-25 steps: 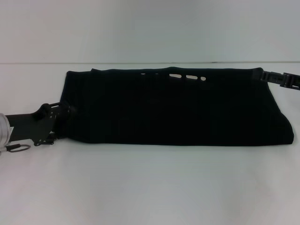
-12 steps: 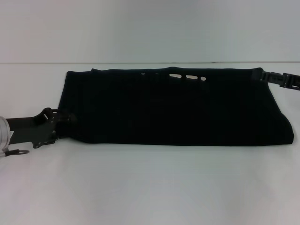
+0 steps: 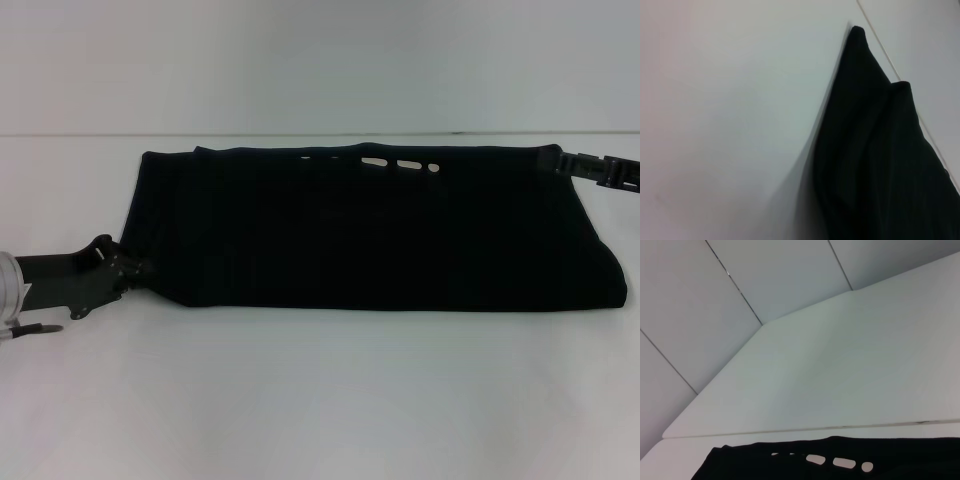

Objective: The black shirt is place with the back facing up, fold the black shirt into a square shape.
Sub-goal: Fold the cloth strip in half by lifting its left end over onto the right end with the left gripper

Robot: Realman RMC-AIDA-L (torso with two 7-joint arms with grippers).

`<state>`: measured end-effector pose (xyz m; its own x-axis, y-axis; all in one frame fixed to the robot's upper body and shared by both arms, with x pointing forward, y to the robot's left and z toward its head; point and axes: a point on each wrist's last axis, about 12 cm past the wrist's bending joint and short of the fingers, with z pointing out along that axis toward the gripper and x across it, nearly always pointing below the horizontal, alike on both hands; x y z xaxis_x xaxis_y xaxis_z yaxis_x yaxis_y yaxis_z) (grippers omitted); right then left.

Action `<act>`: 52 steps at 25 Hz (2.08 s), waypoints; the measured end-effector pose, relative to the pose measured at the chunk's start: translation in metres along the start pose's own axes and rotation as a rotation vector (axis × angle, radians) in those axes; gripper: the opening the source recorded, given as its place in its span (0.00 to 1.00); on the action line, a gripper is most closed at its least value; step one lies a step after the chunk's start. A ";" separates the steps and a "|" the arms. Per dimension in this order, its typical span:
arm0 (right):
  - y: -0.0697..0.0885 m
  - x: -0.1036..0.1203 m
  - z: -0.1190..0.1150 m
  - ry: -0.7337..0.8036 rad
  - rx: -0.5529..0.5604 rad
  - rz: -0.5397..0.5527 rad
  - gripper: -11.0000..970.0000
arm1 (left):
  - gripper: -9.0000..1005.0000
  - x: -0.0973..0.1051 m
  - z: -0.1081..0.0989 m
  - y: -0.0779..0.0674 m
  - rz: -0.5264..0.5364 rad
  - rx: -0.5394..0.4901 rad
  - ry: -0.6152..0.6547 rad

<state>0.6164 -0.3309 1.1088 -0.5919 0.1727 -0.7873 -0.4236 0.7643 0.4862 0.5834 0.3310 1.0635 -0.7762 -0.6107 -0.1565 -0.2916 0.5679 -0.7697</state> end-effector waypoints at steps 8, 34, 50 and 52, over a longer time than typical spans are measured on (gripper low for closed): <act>0.000 0.000 0.000 -0.001 0.000 0.000 0.96 | 0.06 0.000 0.001 -0.002 0.061 -0.005 0.006; 0.005 0.003 0.014 -0.055 0.024 0.040 0.96 | 0.05 -0.018 -0.092 0.054 0.326 -0.182 -0.151; -0.004 0.008 0.008 -0.065 0.073 0.047 0.96 | 0.06 -0.035 -0.078 -0.018 0.470 0.032 -0.004; -0.006 0.008 0.006 -0.068 0.086 0.040 0.96 | 0.06 -0.035 -0.052 -0.070 0.552 0.170 0.096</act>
<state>0.6184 -0.3304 1.0973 -0.5580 0.2434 -0.7933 -0.3387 0.8060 0.4855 0.6017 0.3407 1.1550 -0.8374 -0.1922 -0.5117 0.2579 0.6864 -0.6799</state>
